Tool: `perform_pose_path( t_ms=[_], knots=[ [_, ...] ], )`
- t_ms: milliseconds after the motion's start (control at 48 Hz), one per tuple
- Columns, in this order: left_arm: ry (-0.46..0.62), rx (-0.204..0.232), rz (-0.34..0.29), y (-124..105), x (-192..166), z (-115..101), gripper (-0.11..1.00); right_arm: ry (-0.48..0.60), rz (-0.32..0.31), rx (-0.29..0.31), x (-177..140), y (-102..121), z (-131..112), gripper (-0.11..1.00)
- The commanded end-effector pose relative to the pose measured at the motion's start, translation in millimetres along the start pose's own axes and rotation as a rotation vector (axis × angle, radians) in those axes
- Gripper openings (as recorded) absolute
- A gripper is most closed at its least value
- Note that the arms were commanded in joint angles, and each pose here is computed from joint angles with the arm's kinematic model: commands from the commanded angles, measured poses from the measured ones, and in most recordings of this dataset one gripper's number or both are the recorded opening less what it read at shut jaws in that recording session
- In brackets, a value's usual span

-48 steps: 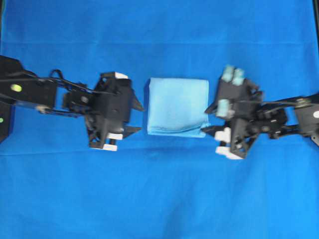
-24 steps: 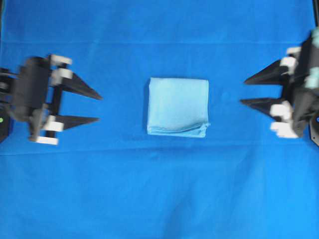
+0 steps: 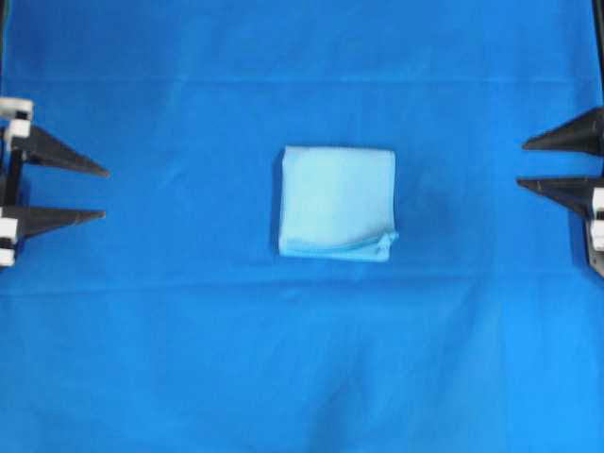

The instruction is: Fold the light blue towel.

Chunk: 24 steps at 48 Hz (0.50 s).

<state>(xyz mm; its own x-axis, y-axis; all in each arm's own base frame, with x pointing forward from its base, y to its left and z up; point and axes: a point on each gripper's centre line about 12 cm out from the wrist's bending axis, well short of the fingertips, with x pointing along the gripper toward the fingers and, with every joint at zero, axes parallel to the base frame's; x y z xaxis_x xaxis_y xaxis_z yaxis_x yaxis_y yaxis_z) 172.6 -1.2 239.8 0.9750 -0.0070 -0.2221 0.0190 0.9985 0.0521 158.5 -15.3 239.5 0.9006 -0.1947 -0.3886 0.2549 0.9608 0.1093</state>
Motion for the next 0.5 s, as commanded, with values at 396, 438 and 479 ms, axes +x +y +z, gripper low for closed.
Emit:
perform_pose_path(
  t_ms=[396, 438, 479],
  knots=[
    [-0.034, -0.035, 0.032, 4.1, -10.7, -15.6, 0.53, -0.012, 0.002, 0.034, 9.4, -7.6, -18.3, 0.58],
    [-0.032, -0.036, 0.033, 4.3, -10.7, -16.2, 0.53, -0.013, 0.003, 0.032, 9.4, -7.5, -18.1, 0.58],
    [-0.032, -0.038, 0.035, 4.5, -10.7, -16.2, 0.53, -0.012, 0.002, 0.032, 9.3, -7.8, -18.6, 0.58]
  ],
)
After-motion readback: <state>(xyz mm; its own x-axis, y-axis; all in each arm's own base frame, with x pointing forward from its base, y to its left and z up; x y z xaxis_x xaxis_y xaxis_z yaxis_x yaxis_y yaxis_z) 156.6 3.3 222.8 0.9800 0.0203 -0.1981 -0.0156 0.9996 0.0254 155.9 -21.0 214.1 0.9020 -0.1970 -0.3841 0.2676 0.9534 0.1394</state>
